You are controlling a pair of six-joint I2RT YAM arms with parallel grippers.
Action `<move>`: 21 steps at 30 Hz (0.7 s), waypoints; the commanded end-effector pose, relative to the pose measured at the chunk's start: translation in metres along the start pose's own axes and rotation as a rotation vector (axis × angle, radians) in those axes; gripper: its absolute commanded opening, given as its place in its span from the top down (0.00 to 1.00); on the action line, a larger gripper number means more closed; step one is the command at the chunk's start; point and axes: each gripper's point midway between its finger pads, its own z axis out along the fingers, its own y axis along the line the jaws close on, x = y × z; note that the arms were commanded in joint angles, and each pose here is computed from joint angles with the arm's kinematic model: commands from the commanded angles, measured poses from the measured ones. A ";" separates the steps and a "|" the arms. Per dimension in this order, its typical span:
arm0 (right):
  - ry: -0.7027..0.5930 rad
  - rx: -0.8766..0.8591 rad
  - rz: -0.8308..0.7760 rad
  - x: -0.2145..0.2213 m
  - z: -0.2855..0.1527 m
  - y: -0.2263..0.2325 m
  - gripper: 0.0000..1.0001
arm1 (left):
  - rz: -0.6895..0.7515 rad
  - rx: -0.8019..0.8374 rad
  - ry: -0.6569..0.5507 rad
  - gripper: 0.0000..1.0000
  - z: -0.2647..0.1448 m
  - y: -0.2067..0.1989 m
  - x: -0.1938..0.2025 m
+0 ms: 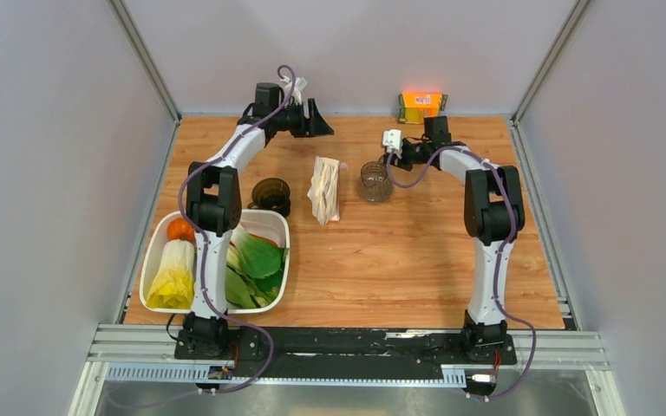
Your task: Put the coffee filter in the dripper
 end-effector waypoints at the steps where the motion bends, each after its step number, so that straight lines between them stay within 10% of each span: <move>1: 0.023 0.037 0.060 -0.006 -0.035 0.003 1.00 | 0.099 -0.001 -0.082 0.25 -0.036 -0.031 -0.042; 21: 0.159 0.337 0.408 -0.059 -0.086 0.136 1.00 | 0.128 -0.080 -0.169 0.24 -0.128 -0.074 -0.051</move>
